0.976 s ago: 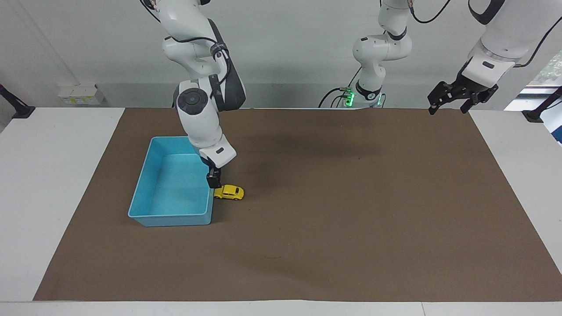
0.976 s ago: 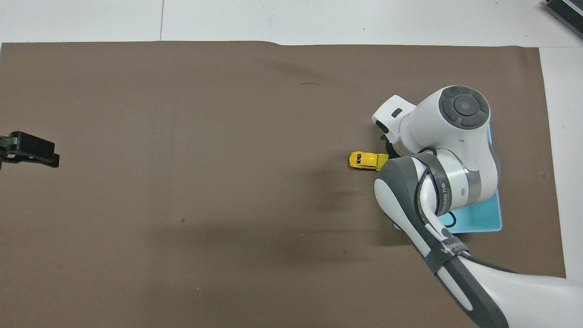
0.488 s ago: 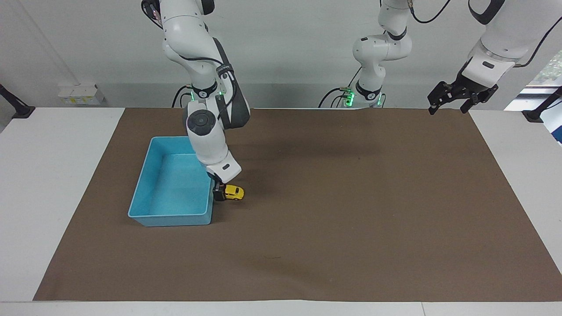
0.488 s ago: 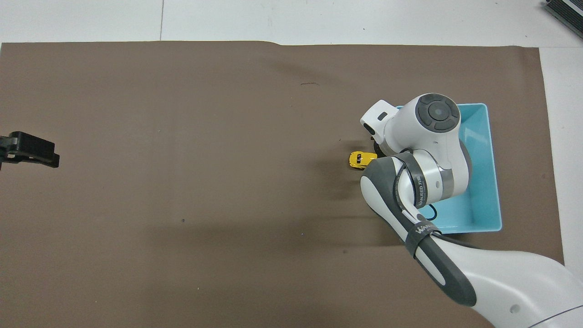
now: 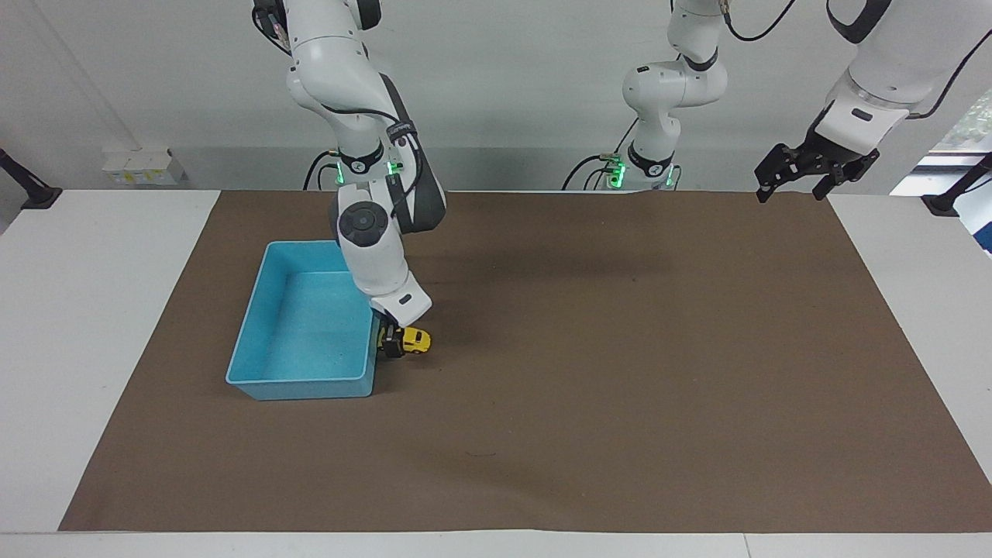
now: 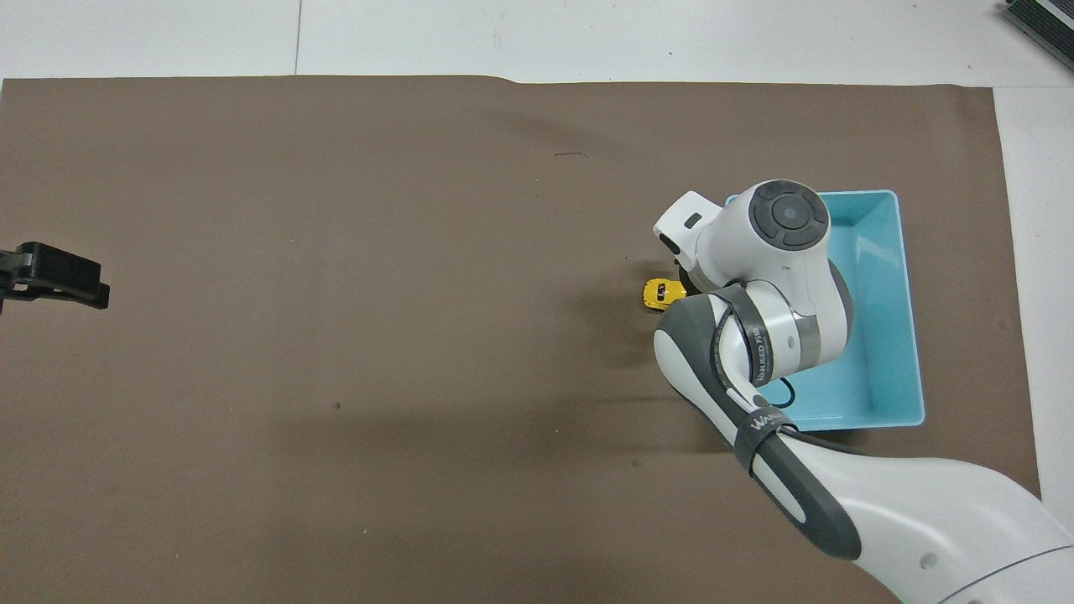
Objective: Wind up and store yellow beetle car
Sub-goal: 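Lower the right gripper and grasp the yellow car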
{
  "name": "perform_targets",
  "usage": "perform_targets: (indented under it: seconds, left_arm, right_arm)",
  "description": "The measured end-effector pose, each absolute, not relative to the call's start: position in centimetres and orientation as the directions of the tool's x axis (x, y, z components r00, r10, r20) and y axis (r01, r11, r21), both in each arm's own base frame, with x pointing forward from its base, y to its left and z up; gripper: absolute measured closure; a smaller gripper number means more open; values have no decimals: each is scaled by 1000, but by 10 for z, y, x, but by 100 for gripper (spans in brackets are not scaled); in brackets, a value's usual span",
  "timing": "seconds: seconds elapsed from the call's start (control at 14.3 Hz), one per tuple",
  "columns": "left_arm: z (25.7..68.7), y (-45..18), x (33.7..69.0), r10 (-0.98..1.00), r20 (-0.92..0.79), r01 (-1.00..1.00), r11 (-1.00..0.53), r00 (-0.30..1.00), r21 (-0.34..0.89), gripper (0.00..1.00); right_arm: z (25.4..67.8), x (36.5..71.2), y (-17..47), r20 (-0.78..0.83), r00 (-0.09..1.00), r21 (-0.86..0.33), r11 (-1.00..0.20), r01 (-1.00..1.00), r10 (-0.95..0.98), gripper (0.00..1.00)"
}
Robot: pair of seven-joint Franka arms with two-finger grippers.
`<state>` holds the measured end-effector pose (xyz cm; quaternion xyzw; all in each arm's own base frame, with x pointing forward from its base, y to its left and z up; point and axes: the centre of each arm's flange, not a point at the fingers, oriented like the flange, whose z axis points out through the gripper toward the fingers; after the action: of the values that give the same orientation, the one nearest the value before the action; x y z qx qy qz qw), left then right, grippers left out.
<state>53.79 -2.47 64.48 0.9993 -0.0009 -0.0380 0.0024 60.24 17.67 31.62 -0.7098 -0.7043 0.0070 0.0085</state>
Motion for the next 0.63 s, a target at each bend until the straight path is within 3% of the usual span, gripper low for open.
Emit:
perform_targets:
  seconds: [0.28, 0.49, 0.63]
  left_arm:
    - [645, -25, 538, -2, -76, -2, -1000, 997, 5, 0]
    - [645, -25, 538, -2, -76, -2, -1000, 997, 5, 0]
    - [645, -25, 538, -2, -76, -2, -1000, 997, 5, 0]
  right_arm:
    - [309, 601, 179, -2, 3, -31, -3, 1000, 1000, 16]
    - [302, 601, 178, -10, -2, -32, 2, 999, 1000, 52]
    - [303, 602, 179, -13, -6, -28, 6, 1000, 1000, 55]
